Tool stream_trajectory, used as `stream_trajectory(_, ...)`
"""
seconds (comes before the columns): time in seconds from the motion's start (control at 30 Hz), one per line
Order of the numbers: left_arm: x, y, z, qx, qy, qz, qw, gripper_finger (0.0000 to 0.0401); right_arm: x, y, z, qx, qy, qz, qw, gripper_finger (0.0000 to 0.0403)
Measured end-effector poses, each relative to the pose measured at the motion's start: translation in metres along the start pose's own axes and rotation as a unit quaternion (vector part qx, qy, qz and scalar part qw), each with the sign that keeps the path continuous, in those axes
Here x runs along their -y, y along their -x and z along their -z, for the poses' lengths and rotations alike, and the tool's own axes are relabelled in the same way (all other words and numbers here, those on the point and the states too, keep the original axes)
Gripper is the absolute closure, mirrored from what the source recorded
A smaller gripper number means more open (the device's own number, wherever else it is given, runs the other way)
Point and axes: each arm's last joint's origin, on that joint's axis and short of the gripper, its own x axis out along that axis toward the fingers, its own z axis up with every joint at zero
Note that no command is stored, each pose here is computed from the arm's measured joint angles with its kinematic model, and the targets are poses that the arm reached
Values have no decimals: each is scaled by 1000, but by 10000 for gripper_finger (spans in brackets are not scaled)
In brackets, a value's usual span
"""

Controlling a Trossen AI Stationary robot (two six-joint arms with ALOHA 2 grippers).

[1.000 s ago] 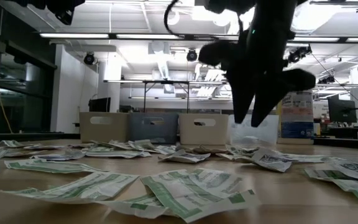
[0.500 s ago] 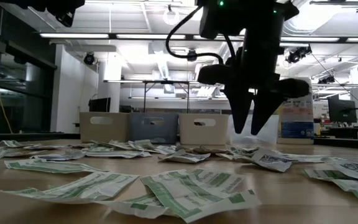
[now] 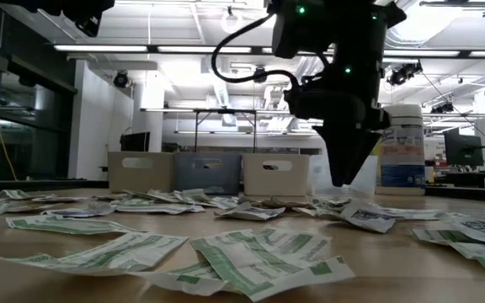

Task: Pick & Place First Aid Supplies
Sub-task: Put the orange ointment pack into the gray bin

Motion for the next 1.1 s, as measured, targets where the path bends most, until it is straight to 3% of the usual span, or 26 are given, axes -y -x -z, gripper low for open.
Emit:
stream_trajectory(0.2,-1,0,0,-3,14,-16,1000,290,-6,2,6,8,64,6,998,259)
stream_trajectory(0.63,-3,-5,3,-21,18,-9,1000,290,-20,4,17,10,80,-18,997,259)
stream_trajectory(0.73,-3,-5,4,-22,18,-9,1000,290,-21,1,32,10,59,-29,998,259)
stream_trajectory(0.87,-3,-5,4,-22,18,-8,1000,290,-20,10,53,50,-10,-39,998,259)
stream_trajectory(1.03,-5,-6,4,-27,26,-26,999,290,-20,36,68,161,-108,-86,977,263)
stream_trajectory(1.1,-7,-10,5,-33,27,-30,999,290,-17,39,75,176,-141,-97,969,277)
